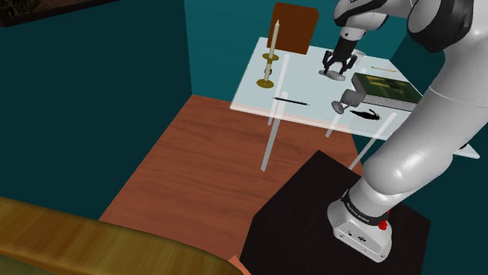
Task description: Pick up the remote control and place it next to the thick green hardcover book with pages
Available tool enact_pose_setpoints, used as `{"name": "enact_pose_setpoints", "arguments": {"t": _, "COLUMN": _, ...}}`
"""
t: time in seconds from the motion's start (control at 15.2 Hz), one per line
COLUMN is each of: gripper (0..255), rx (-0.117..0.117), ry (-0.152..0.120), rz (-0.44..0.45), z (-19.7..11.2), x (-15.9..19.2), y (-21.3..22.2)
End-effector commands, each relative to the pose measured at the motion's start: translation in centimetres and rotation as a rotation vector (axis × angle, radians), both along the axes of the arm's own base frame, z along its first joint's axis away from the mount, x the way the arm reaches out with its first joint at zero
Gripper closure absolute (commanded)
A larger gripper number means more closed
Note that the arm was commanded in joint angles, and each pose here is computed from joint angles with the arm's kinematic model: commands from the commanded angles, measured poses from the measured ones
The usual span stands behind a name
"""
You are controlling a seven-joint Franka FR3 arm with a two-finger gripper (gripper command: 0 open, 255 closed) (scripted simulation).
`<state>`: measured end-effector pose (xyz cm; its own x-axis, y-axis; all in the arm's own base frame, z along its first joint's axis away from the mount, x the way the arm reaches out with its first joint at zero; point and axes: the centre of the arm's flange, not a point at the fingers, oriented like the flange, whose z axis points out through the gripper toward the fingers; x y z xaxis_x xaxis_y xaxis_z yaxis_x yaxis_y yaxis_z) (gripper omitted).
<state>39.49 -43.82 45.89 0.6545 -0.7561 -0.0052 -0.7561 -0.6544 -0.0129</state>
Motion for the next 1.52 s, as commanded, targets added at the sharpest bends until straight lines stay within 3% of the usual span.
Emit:
{"name": "enact_pose_setpoints", "arguments": {"t": 0.0, "gripper": 255, "rx": -0.001, "ry": -0.001, "rz": 0.002, "z": 0.0, "x": 0.7, "y": -2.5}}
{"name": "enact_pose_setpoints", "arguments": {"t": 0.79, "gripper": 255, "rx": -0.001, "ry": -0.001, "rz": 0.002, "z": 0.1, "x": 5.2, "y": -17.8}}
{"name": "enact_pose_setpoints", "arguments": {"t": 1.45, "gripper": 255, "rx": -0.001, "ry": -0.001, "rz": 0.002, "z": -5.2, "x": 5.2, "y": -17.8}}
